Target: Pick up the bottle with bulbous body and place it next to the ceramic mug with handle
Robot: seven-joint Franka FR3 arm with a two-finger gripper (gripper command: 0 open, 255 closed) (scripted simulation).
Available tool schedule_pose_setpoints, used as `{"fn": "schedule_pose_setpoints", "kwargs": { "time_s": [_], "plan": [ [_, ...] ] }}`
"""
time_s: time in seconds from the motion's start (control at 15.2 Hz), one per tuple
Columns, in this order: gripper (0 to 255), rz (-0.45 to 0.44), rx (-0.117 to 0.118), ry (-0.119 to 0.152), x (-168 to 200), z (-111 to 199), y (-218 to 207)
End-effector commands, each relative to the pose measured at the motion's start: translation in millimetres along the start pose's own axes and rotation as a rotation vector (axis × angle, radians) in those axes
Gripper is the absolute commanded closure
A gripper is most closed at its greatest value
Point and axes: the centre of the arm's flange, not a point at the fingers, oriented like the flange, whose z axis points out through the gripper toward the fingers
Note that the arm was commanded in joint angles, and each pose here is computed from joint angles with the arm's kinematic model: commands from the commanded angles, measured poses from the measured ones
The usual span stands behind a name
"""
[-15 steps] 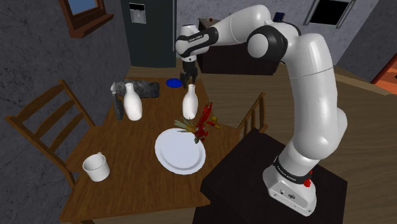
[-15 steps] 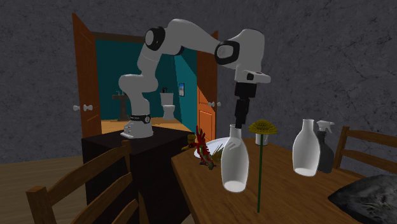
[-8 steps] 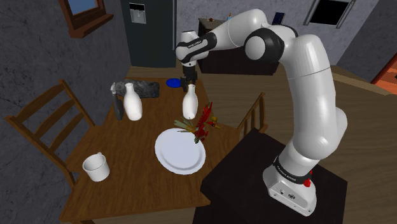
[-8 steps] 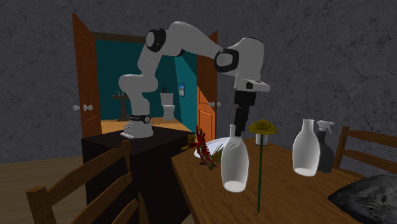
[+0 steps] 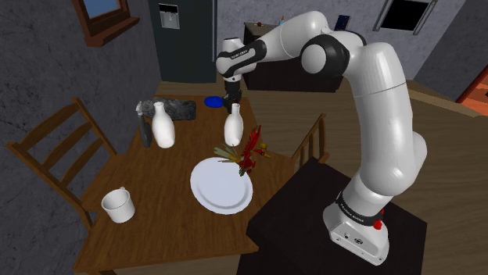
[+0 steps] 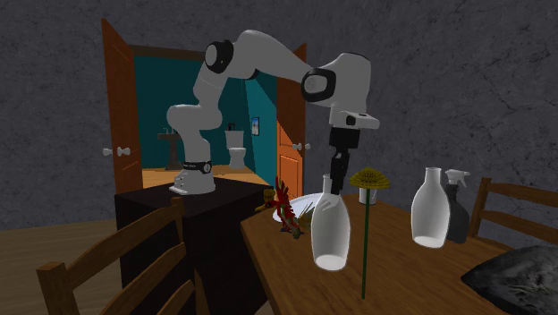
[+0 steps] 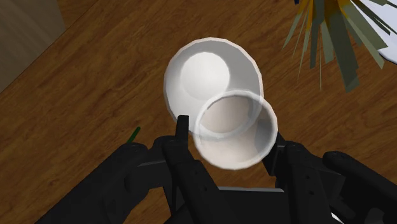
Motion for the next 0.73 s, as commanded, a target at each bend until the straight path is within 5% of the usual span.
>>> {"fn": "schedule_pose_setpoints", "kwargs": {
  "time_s": [0.0,0.66],
  "plan": [
    [255,0.0,0.0,0.0,0,0,0],
    [255,0.0,0.0,0.0,-2,-21,0]
  ]
}}
